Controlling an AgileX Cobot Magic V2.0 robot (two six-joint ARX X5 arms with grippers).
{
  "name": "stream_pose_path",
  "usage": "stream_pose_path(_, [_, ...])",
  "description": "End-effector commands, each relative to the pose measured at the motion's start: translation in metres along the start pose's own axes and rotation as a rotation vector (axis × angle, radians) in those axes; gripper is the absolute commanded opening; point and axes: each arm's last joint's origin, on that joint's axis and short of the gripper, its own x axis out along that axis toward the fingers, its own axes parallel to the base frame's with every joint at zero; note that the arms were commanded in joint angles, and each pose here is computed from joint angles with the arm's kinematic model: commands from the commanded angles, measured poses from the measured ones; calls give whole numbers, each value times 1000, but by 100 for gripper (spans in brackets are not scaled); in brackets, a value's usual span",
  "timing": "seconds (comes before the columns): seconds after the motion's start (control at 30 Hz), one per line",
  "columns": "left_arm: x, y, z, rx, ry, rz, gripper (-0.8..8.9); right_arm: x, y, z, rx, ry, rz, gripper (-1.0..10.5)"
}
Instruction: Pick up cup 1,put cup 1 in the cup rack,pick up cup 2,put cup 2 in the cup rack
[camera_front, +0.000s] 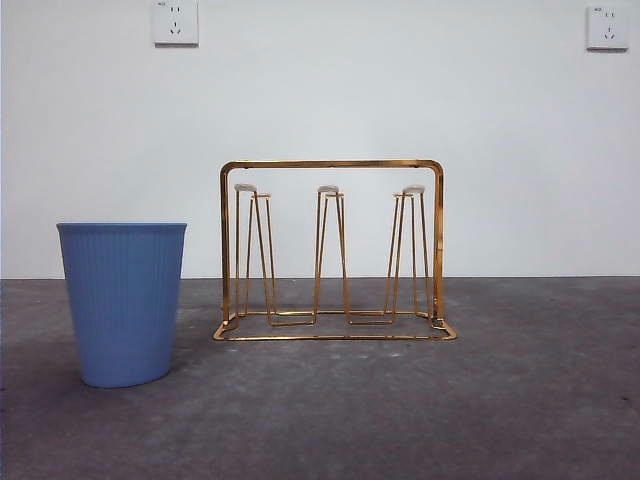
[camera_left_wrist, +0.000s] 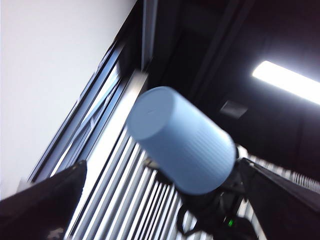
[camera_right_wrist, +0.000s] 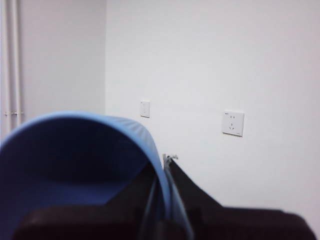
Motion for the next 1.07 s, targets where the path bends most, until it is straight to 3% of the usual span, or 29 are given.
stream_pose_path(0.03, [5,2,-5,-6,-53,-22,723,7,-2,-3,15,-10,27,-17])
stream_pose_path(0.4, [30,8,-3,11,-140,-64,723,42,-15,-22,52,24,116,-17])
stream_pose_path(0.6, [36,8,1,29,-167,-49,723,51,-17,-21,50,-24,149,-16])
stream_pose_path(1.07, [36,8,3,43,-208,-24,722,76,-8,-32,92,-34,270,-17])
